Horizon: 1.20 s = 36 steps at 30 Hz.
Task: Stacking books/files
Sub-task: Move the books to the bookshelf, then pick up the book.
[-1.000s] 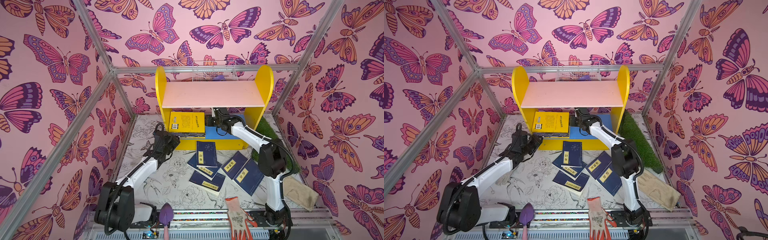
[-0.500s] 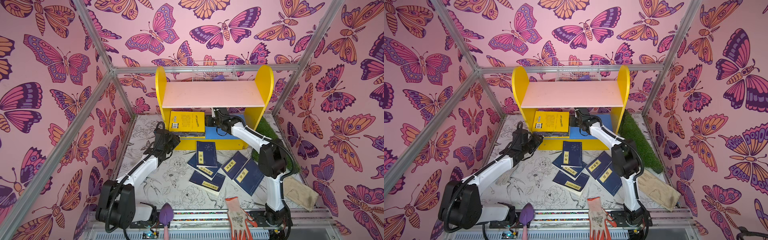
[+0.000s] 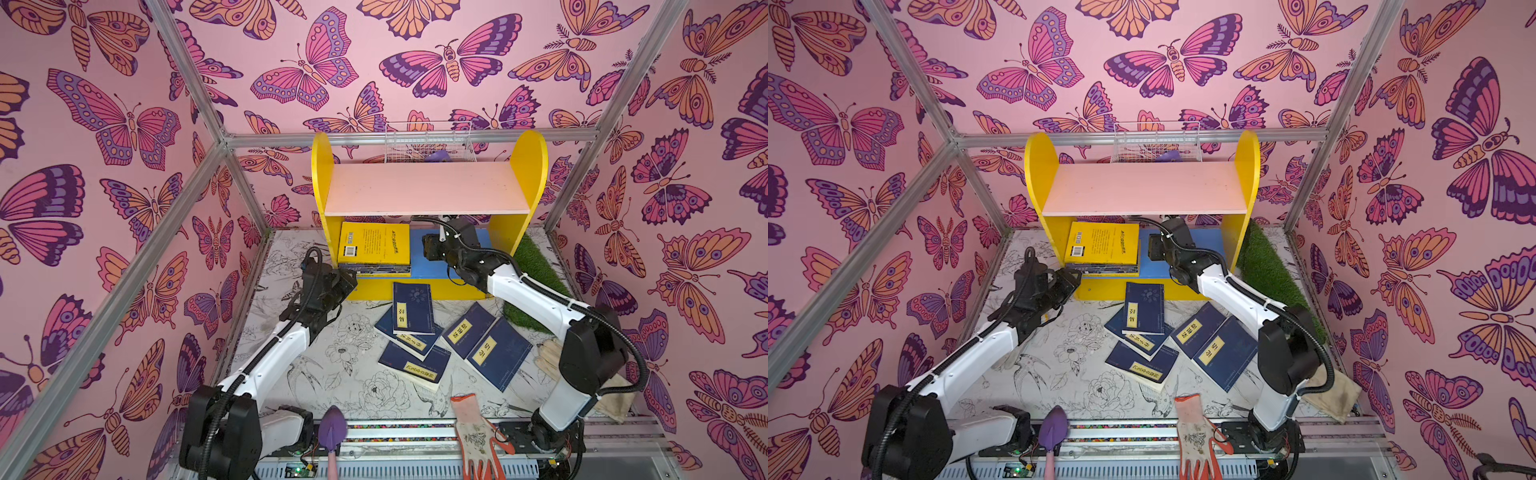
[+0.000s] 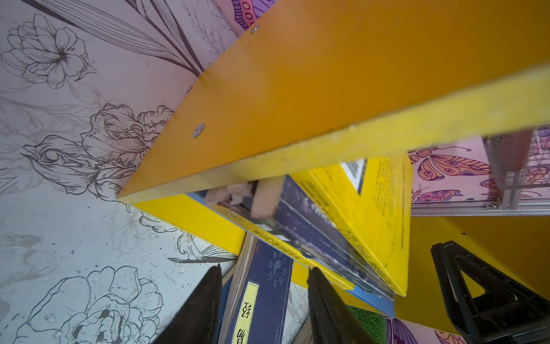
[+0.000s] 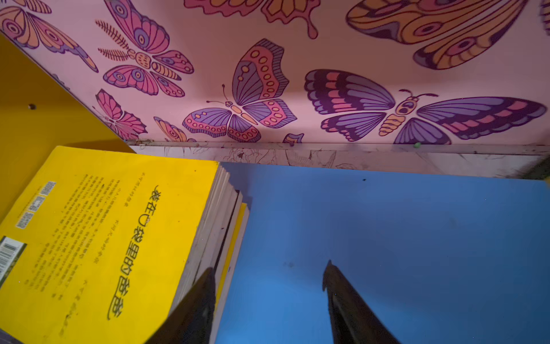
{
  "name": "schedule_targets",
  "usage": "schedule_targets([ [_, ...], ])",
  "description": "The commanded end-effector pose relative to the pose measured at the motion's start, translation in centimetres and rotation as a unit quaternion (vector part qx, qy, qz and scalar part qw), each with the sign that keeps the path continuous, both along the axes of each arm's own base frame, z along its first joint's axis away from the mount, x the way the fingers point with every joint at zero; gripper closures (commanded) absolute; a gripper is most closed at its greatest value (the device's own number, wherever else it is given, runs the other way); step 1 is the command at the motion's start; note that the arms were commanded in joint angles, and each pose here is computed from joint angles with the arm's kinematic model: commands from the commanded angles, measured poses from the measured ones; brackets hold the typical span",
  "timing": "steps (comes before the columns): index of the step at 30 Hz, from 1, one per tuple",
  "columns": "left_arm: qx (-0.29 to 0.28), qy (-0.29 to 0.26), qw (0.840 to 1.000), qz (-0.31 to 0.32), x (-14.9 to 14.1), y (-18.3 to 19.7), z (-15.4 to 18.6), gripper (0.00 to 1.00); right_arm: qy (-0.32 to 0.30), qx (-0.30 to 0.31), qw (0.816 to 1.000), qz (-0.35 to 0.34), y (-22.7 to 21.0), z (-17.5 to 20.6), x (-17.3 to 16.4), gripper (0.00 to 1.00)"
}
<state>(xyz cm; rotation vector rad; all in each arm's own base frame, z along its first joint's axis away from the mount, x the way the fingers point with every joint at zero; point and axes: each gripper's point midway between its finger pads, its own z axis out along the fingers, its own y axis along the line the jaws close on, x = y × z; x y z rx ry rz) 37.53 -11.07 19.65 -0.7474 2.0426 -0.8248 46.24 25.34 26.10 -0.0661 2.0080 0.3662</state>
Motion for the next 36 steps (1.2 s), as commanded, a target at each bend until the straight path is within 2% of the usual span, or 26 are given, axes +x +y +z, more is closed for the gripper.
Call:
schedule_targets([
  [1,0.011,-0.006,1.0,0.006,-1.3,0.7,0.2,0.5,-0.055,-0.002,0.998,-0.039,-2.4,3.0,-0.6,0.4],
  [5,0.051,0.008,0.998,0.04,-4.0,3.1,0.0,0.48,-0.06,-0.008,0.994,-0.089,-6.1,4.0,-3.5,0.39],
  [9,0.092,0.016,0.993,0.071,-6.5,5.4,-0.9,0.46,-0.031,-0.027,0.99,-0.139,-10.3,1.8,-7.4,0.37],
  [14,0.124,0.034,0.992,0.004,-8.0,3.8,-3.6,0.45,0.054,-0.06,0.978,-0.195,-15.1,-4.4,-12.7,0.31],
  [17,0.171,0.03,0.983,-0.064,-8.7,1.2,-4.6,0.44,0.114,-0.069,0.967,-0.216,-17.3,-8.2,-16.0,0.28],
  [21,0.236,0.014,0.958,-0.164,-9.3,-3.0,-5.2,0.37,0.188,-0.078,0.938,-0.282,-21.4,-12.2,-20.6,0.21],
  [25,0.248,-0.013,0.937,-0.245,-9.3,-7.5,-5.4,0.32,0.24,-0.053,0.909,-0.338,-24.5,-15.3,-24.1,0.16],
  [29,0.265,-0.044,0.903,-0.334,-9.2,-12.0,-5.4,0.21,0.283,-0.008,0.884,-0.373,-26.5,-17.7,-25.8,0.11],
  [33,0.277,-0.056,0.852,-0.44,-10.1,-17.1,-7.2,0.14,0.332,0.033,0.861,-0.384,-27.4,-20.0,-26.7,0.1],
  [34,0.286,-0.06,0.839,-0.458,-10.3,-18.1,-7.6,0.13,0.336,0.039,0.862,-0.377,-27.2,-20.5,-26.7,0.1],
  [36,0.304,-0.074,0.811,-0.495,-10.7,-20.5,-8.3,0.11,0.335,0.065,0.877,-0.339,-25.8,-21.0,-25.9,0.1],
])
